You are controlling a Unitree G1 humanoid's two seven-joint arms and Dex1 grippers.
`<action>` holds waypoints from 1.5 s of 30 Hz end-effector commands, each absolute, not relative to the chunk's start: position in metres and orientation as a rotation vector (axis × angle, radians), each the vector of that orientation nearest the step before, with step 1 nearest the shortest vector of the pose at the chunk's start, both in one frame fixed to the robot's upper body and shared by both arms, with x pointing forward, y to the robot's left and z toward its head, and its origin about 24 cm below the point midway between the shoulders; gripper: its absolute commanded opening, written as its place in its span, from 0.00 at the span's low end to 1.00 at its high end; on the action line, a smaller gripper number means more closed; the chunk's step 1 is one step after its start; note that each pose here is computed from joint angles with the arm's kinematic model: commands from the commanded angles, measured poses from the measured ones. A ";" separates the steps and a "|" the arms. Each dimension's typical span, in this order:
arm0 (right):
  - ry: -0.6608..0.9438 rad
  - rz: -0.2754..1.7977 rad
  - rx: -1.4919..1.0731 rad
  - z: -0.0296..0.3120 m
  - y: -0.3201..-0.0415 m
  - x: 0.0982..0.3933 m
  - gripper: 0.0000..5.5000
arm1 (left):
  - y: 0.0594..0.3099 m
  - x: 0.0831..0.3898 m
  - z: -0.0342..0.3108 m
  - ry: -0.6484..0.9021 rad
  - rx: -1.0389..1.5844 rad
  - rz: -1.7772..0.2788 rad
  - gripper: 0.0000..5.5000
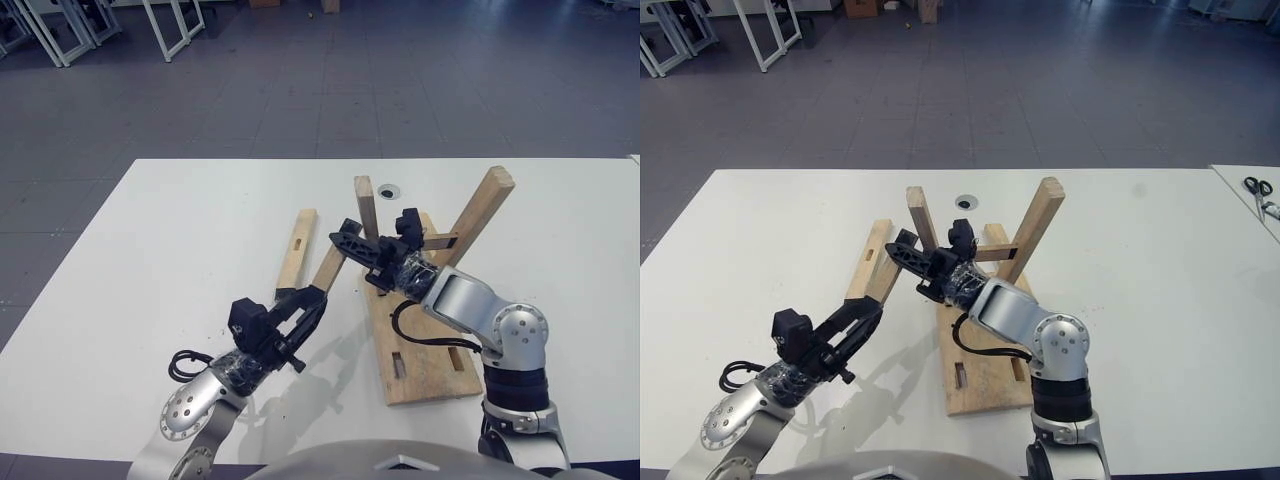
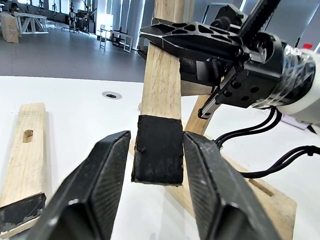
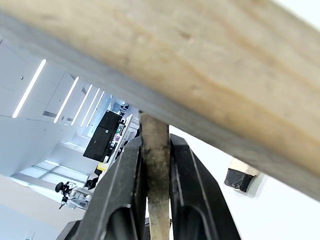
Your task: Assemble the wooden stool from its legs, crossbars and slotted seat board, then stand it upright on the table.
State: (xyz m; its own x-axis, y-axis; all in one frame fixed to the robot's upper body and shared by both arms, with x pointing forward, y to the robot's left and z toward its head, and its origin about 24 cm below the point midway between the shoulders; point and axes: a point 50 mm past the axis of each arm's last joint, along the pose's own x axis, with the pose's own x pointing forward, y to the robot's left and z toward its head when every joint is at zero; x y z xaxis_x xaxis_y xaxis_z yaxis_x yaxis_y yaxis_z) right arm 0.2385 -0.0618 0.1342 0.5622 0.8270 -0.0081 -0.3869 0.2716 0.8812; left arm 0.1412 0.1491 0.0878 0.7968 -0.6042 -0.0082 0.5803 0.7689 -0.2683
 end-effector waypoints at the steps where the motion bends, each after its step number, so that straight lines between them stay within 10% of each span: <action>1: 0.499 0.897 0.906 0.138 -0.064 0.239 0.07 | 0.153 0.144 0.087 0.114 -0.268 -0.644 0.45; 15: 0.570 0.984 0.658 0.133 -0.113 0.212 0.07 | 0.156 0.134 0.080 0.250 -0.244 -0.749 0.77; 26: 0.872 1.055 -0.684 0.137 -0.236 0.202 0.07 | 0.168 0.160 0.071 0.221 -0.208 -0.542 0.77; 45: 0.750 1.276 -1.131 0.078 -0.176 0.217 0.07 | 0.152 0.157 0.036 0.440 0.154 -0.622 0.77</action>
